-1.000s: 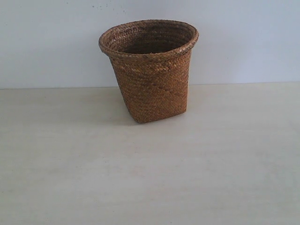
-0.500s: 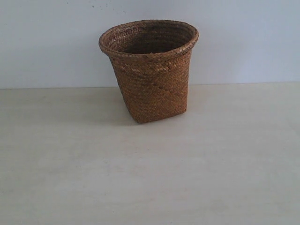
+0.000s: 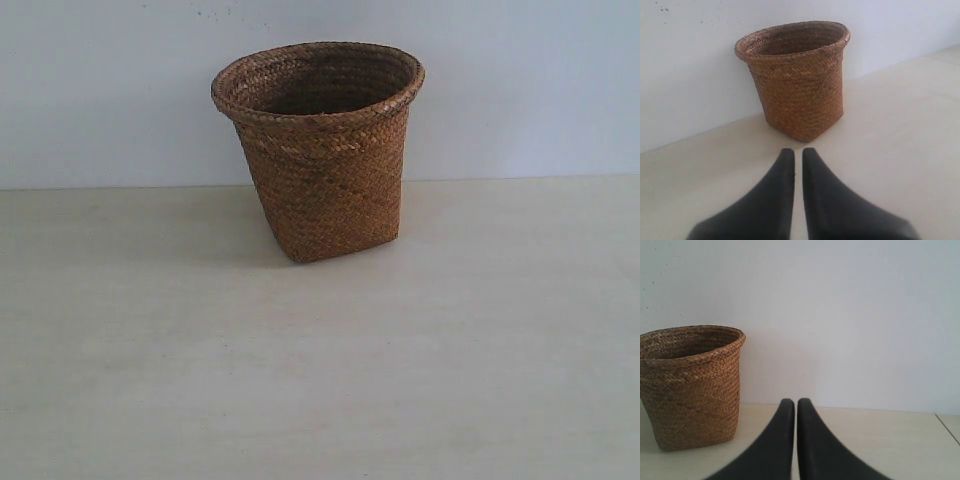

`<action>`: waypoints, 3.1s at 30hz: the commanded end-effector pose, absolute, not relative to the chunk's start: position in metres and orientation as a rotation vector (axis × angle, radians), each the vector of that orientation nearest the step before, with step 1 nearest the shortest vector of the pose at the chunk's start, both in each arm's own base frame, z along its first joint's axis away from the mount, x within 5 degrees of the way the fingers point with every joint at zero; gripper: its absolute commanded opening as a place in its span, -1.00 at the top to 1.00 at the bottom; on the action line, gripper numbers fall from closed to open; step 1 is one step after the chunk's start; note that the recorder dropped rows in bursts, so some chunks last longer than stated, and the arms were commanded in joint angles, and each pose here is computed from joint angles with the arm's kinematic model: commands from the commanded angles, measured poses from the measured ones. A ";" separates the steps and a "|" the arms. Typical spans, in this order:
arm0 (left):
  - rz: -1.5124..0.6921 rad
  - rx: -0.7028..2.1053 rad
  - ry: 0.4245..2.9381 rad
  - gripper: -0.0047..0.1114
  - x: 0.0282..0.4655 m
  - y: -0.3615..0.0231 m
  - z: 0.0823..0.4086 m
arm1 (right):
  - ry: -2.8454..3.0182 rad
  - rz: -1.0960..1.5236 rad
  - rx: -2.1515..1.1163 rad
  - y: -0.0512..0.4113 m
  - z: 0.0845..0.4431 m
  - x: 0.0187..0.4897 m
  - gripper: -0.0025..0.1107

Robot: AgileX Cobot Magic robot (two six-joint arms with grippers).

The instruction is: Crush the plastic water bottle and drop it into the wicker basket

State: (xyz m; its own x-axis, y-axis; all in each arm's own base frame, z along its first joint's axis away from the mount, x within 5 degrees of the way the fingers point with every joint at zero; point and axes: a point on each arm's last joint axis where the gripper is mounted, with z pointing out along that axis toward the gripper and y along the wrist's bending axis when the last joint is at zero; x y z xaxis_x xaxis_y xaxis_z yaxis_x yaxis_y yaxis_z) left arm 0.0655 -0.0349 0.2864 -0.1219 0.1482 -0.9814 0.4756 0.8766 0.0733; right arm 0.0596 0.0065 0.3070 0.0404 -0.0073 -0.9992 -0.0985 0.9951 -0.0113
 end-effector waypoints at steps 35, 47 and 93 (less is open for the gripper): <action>-0.107 -0.074 1.754 0.84 0.055 -0.002 0.189 | 1.521 0.070 -0.078 0.006 0.307 0.059 0.96; -0.085 -0.047 1.766 0.84 0.055 -0.002 0.188 | 1.521 0.070 -0.078 0.006 0.307 0.059 0.96; -0.063 -0.030 1.768 0.84 0.055 -0.002 0.187 | 1.640 0.091 -0.055 0.006 0.259 0.061 0.96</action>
